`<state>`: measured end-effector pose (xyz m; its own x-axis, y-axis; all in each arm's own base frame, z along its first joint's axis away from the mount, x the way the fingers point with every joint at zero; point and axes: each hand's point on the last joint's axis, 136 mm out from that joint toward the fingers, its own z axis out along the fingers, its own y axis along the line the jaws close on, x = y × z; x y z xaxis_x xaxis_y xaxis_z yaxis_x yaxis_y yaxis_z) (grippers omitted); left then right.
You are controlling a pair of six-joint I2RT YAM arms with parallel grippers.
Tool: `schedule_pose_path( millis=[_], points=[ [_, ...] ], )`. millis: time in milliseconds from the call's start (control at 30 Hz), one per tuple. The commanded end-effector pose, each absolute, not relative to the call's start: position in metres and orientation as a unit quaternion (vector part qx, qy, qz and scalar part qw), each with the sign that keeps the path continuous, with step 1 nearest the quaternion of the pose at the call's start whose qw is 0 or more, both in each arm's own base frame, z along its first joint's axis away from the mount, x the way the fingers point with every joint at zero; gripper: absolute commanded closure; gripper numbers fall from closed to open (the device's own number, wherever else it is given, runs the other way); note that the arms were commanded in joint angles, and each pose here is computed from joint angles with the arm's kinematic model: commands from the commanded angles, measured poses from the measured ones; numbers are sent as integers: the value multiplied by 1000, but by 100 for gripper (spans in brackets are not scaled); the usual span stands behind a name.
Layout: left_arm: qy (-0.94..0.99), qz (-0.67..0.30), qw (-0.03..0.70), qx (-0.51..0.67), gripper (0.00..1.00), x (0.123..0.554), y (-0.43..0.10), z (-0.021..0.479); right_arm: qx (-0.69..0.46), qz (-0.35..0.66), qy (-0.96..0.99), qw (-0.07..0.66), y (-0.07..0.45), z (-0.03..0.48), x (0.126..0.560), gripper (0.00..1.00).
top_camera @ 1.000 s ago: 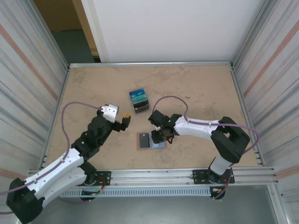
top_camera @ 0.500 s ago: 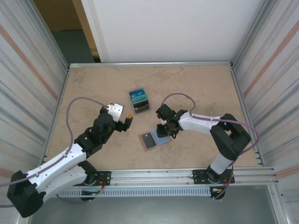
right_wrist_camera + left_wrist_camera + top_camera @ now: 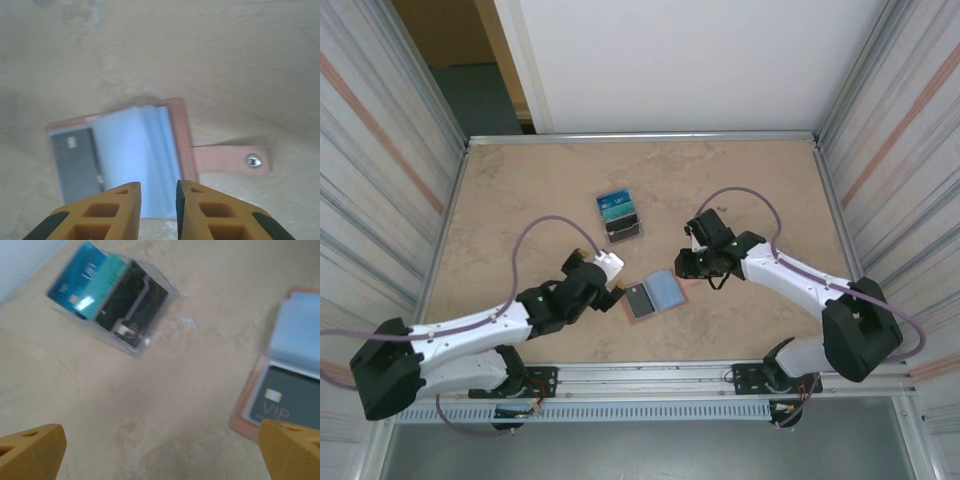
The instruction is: Take the credit cards out of the card holder
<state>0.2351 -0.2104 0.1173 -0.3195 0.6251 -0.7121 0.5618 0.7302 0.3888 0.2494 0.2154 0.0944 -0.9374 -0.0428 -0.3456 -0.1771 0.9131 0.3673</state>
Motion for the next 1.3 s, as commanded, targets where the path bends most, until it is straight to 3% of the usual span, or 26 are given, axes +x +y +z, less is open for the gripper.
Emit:
schedule_pose_path(
  millis=[0,233,433,1267],
  points=[
    [803,40,462,375,1,237,-223,122,-52,249,958,135,230,101,234,73],
    [861,-47,397,315,1,224,-242,92,-72,249,960,105,254,88,221,74],
    [882,-81,383,264,1,219,-242,70,-90,257,959,83,277,76,217,78],
    [904,1,336,263,1,221,-226,25,-100,275,956,20,313,47,210,79]
  ],
)
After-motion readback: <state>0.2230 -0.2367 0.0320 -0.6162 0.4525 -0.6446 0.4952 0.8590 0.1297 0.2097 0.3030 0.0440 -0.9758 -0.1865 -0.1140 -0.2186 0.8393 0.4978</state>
